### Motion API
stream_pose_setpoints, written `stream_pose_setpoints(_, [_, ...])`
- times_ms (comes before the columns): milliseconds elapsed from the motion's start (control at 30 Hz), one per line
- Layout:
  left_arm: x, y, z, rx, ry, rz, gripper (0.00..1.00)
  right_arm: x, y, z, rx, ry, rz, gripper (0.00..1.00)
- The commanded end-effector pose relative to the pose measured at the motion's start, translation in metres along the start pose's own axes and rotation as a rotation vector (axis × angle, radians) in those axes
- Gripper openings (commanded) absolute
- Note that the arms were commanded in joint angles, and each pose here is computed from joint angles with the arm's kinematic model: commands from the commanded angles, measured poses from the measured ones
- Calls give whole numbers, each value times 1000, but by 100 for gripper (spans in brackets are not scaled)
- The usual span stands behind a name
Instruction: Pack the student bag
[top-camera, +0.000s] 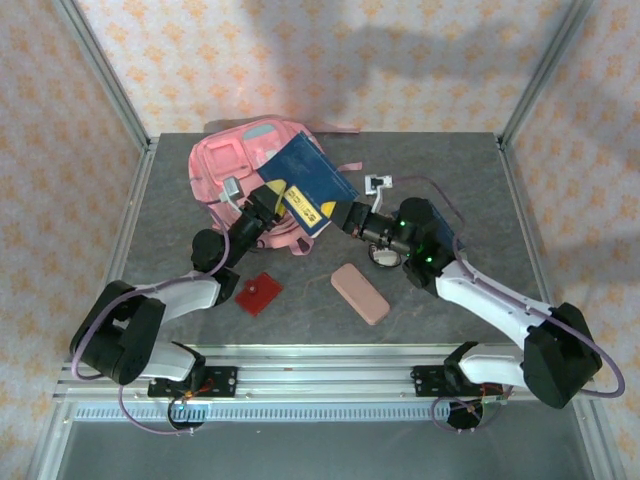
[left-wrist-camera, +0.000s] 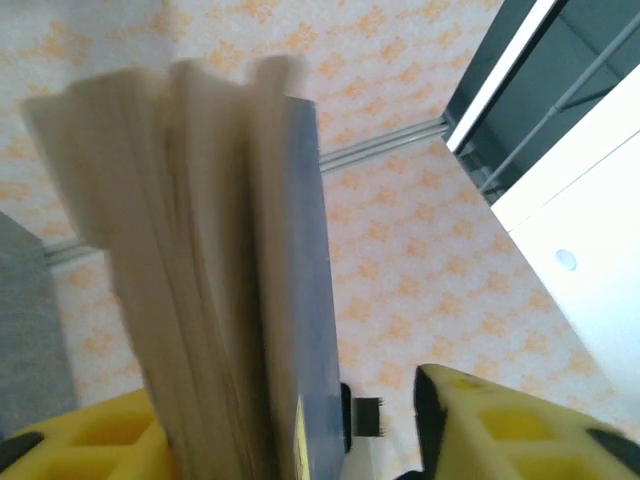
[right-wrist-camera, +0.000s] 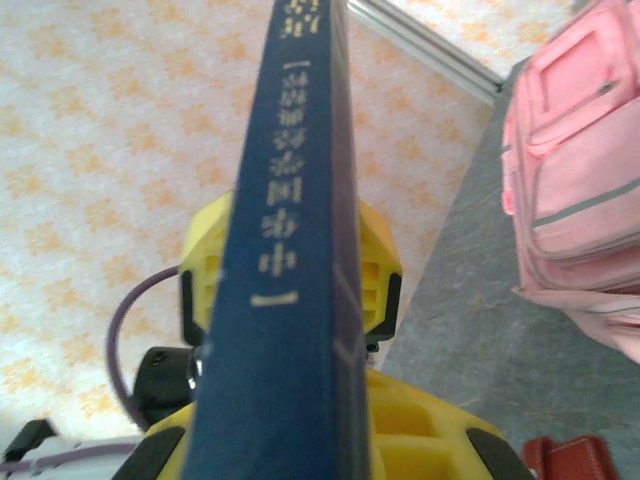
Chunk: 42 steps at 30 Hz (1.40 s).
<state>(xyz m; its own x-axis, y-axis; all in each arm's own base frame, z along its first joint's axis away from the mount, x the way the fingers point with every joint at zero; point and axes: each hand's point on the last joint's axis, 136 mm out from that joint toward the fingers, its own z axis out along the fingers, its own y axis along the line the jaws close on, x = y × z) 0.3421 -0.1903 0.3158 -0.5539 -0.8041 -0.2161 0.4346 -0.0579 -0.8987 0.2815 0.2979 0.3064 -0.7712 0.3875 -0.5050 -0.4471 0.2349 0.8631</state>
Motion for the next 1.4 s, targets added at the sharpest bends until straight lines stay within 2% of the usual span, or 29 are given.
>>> stream_pose_setpoints(0, [-11, 21, -7, -154, -7, 123, 63, -28, 3, -12, 70, -92, -70, 0])
stream_pose_setpoints(67, [-19, 49, -14, -334, 7, 212, 69, -38, -3, -28, 115, -125, -80, 0])
stream_pose_setpoints(167, [-32, 85, -27, -630, 62, 403, 83, -50, -16, -50, 187, -154, -91, 0])
stream_pose_setpoints(200, [-33, 95, -30, -692, 101, 450, 84, -54, -20, -58, 217, -167, -99, 0])
stream_pose_setpoints(367, [-41, 140, -37, -954, 256, 544, 84, -68, -33, -86, 311, -226, -125, 0])
stream_pose_setpoints(500, [-62, 161, -36, -1155, 408, 749, 79, -73, -38, -96, 334, -253, -134, 0])
stream_pose_setpoints(633, [-79, 189, -40, -1319, 592, 917, 79, -75, -41, -97, 348, -248, -136, 0])
stream_pose_setpoints(700, [-80, 204, -38, -1359, 695, 952, 80, -75, -40, -95, 346, -239, -133, 0])
stream_pose_setpoints(800, [-78, 215, -32, -1352, 781, 992, 81, -74, -41, -94, 345, -235, -128, 0])
stream_pose_setpoints(900, [-75, 216, -26, -1311, 810, 1045, 85, -73, -44, -93, 346, -233, -120, 0])
stream_pose_setpoints(1133, [-84, 236, -33, -1412, 857, 1177, 86, -71, -50, -88, 341, -208, -104, 0])
stream_pose_setpoints(1200, [-76, 252, -42, -1434, 916, 1186, 86, -69, -52, -88, 344, -206, -100, 0])
stream_pose_setpoints(1367, [-58, 256, -41, -1352, 935, 1172, 87, -66, -57, -87, 346, -202, -89, 0])
